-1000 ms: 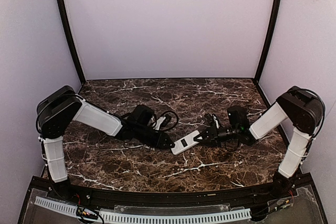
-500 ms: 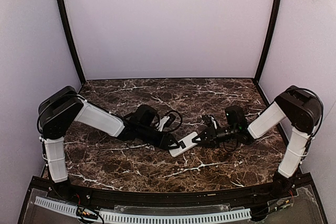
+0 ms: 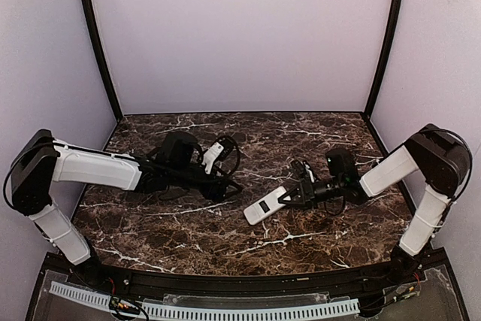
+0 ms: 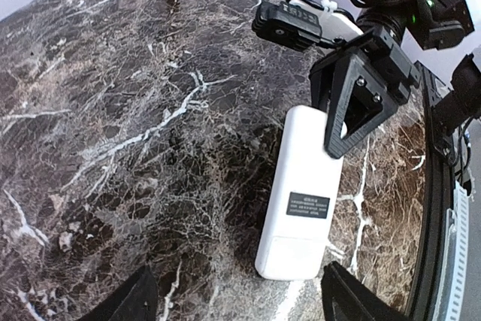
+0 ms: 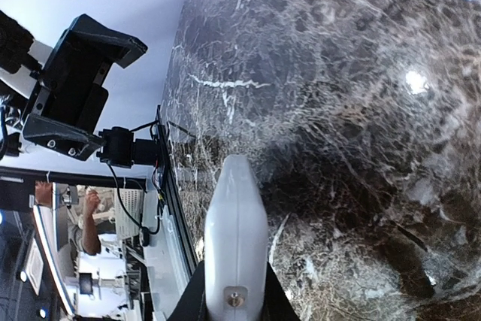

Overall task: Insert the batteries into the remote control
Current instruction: Press the battery cover on the remote control, then pass from the right arm to the left

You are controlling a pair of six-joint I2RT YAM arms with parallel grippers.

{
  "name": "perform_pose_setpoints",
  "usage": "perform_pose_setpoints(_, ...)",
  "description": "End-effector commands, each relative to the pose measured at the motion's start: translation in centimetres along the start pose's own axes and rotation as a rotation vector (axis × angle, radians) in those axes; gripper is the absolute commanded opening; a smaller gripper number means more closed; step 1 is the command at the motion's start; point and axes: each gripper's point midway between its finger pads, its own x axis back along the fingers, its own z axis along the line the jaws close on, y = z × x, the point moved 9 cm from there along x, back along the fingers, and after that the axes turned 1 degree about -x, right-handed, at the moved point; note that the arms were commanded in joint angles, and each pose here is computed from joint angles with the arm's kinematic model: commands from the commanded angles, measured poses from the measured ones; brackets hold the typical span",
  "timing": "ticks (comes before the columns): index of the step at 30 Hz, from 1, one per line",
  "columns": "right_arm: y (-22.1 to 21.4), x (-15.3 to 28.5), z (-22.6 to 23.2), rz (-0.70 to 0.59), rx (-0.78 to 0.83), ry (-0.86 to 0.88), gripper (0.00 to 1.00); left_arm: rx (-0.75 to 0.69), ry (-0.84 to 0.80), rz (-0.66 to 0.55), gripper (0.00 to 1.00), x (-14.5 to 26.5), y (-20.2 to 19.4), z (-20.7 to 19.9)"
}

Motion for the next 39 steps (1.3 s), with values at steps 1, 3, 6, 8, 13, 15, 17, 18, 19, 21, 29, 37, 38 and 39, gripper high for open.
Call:
perform_pose_setpoints(1, 1.3, 0.6, 2.5, 0.004, 0.165, 0.036, 0.00, -0.196, 0.007, 0.041, 0.75, 1.2, -1.5, -0.7)
perform_pose_setpoints(3, 1.5, 0.8, 3.1, 0.024, 0.184, 0.054, 0.00, -0.328, -0.014, 0.012, 0.75, 2.5, -1.5, -1.8)
perform_pose_setpoints(6, 1.8, 0.8, 4.2, 0.072, 0.200, 0.086, 0.00, -0.600, -0.029, 0.021, 0.75, 3.7, -2.8, -3.6)
perform_pose_setpoints(8, 1.8, 0.7, 4.8, 0.106, 0.199, 0.096, 0.00, -0.734, -0.036, 0.026, 0.75, 4.6, -3.0, -4.7)
perform_pose_setpoints(13, 1.5, 0.3, 6.4, 0.177, 0.211, 0.158, 0.00, -0.957, -0.045, 0.076, 0.74, 5.0, -3.7, -6.7)
perform_pose_setpoints(15, 1.4, 0.0, 6.9, 0.195, 0.210, 0.164, 0.00, -0.976, -0.020, 0.101, 0.71, 4.5, -3.6, -6.8)
perform_pose_setpoints(17, 1.6, -0.1, 7.3, 0.189, 0.218, 0.131, 0.00, -0.963, 0.015, 0.105, 0.70, 4.3, -3.4, -6.6)
perform_pose_setpoints(18, 1.8, -0.1, 7.4, 0.179, 0.223, 0.102, 0.00, -0.953, 0.031, 0.094, 0.69, 4.2, -3.2, -6.6)
perform_pose_setpoints(19, 2.1, 0.0, 7.3, 0.172, 0.228, 0.039, 0.00, -0.936, 0.061, 0.074, 0.69, 4.2, -3.1, -6.4)
perform_pose_setpoints(21, 2.7, 0.5, 7.6, 0.158, 0.264, -0.083, 0.00, -0.893, 0.106, 0.038, 0.69, 4.3, -2.7, -6.2)
perform_pose_setpoints(29, 4.5, 2.2, 9.3, 0.098, 0.361, -0.339, 0.00, -0.695, 0.178, -0.048, 0.69, 5.7, -2.1, -4.7)
perform_pose_setpoints(37, 5.7, 3.7, 11.4, 0.053, 0.469, -0.619, 0.00, -0.595, 0.198, -0.066, 0.69, 5.6, -2.1, -3.9)
perform_pose_setpoints(38, 5.7, 3.8, 11.5, 0.054, 0.474, -0.658, 0.00, -0.582, 0.204, -0.075, 0.69, 5.6, -2.0, -3.8)
perform_pose_setpoints(39, 5.7, 3.7, 11.7, 0.058, 0.483, -0.685, 0.00, -0.576, 0.206, -0.079, 0.69, 5.6, -2.0, -3.8)
